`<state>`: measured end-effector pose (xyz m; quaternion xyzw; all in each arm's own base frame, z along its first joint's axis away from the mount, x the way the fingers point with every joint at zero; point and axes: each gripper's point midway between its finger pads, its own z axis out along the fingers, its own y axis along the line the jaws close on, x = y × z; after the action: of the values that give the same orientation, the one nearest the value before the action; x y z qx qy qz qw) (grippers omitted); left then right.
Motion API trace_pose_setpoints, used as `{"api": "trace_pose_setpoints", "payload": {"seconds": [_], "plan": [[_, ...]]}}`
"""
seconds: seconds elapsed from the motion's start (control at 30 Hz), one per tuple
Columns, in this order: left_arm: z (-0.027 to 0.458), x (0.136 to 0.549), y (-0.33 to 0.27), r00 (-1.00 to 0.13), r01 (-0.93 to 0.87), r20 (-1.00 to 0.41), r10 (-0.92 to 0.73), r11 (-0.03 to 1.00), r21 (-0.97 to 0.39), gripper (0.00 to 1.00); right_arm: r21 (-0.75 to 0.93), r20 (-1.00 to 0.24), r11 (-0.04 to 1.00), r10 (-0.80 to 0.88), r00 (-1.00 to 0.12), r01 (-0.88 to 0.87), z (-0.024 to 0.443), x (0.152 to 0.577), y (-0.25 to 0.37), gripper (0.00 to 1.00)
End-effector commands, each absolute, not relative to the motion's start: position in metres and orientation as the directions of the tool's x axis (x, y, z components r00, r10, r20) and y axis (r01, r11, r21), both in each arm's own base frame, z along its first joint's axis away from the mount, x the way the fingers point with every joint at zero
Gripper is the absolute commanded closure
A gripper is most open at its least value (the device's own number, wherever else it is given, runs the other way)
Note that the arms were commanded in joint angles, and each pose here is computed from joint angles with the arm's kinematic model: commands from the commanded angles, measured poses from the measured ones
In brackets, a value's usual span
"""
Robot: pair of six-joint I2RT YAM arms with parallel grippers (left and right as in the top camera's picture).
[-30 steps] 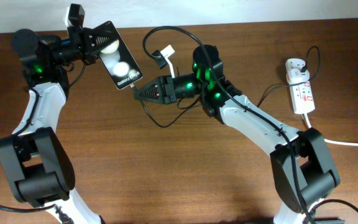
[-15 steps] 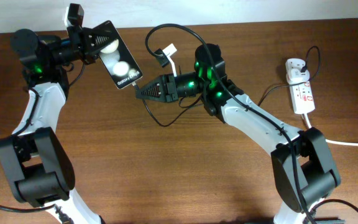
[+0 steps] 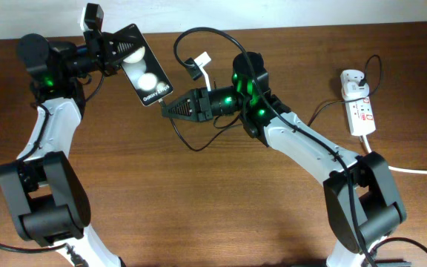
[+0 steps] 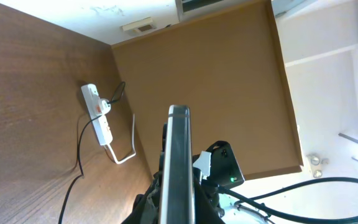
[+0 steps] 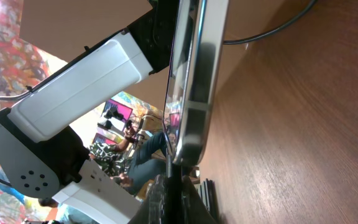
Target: Plug charger to phone and switch on socket
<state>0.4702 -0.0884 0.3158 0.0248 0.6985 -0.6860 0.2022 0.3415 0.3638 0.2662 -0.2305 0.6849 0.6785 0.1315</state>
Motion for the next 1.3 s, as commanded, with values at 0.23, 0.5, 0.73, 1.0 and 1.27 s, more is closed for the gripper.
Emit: {"api": "trace_pose_setpoints", "payload": {"seconds": [0.23,0.5,0.73,1.0,1.27], "plan": [[0.33,0.453,-0.099,-0.909,0.38,-0.385,-0.161,0.064,-0.923,1.0,0.867,-0.497,0.007,-0.076,-0.864,-0.499,0.269,0.357,0.365,0.96],[0.329,0.446,-0.117,-0.91,0.397,-0.4,-0.112,0.05,-0.917,1.0,0.882,-0.468,0.031,-0.045,-0.882,-0.47,0.268,0.363,0.365,0.96],[0.329,0.446,-0.118,-0.909,0.399,-0.402,-0.111,0.049,-0.916,1.0,0.882,-0.468,0.031,-0.044,-0.882,-0.47,0.268,0.363,0.365,0.96],[0.329,0.45,-0.107,-0.905,0.397,-0.402,-0.138,0.059,-0.916,1.0,0.882,-0.469,0.028,-0.048,-0.882,-0.47,0.268,0.362,0.365,0.2],[0.329,0.457,-0.069,-0.892,0.391,-0.401,-0.209,0.092,-0.916,1.0,0.881,-0.471,0.047,-0.014,-0.882,-0.471,0.268,0.377,0.349,0.01]]}}
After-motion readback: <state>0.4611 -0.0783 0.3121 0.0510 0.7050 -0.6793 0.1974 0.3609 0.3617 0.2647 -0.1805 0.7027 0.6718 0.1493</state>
